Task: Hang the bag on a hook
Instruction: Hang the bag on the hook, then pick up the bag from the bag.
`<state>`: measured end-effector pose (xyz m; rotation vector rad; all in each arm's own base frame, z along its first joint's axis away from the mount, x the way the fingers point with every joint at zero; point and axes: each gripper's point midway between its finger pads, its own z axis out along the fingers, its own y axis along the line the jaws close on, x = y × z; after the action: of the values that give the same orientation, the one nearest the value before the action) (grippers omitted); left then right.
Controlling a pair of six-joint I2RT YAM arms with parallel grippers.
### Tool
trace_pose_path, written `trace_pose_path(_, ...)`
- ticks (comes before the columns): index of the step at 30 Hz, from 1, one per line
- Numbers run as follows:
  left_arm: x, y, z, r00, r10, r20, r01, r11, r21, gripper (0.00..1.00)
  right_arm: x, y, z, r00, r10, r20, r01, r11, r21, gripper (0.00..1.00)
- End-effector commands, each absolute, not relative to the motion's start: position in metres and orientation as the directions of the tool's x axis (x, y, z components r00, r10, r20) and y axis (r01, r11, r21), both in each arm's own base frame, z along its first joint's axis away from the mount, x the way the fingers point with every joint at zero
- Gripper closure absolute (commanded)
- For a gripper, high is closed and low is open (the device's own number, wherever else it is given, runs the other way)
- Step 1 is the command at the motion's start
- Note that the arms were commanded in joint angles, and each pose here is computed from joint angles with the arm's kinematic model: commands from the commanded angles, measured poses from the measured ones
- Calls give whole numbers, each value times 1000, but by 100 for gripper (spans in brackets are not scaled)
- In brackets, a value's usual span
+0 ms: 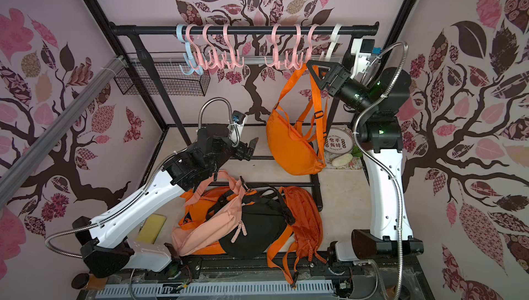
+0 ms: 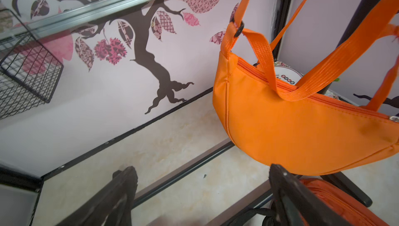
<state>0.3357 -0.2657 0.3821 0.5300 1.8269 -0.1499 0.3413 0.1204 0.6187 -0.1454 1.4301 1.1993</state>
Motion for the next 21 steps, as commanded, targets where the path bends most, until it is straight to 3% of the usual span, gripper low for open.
trace_pose_path(1, 327, -239, 361, -281, 262, -923, 353, 923, 155, 2, 294, 123, 645, -216, 523, -824, -740, 463, 488, 0)
trace_pose_path(8, 301, -195, 330, -313, 259, -914, 287, 943, 169, 2, 264, 98, 647, 0, 511, -860, -664, 643, 382, 0)
trace_pose_path(14, 291, -185, 313, -314, 256, -914, 287, 943, 166, 2, 293, 111, 624, -158, 534, -831, -688, 543, 481, 0)
trace_pose_path(21, 294, -193, 294, -349, 274, -896, 308, 937, 167, 2, 326, 116, 637, -335, 589, -735, -625, 445, 642, 0)
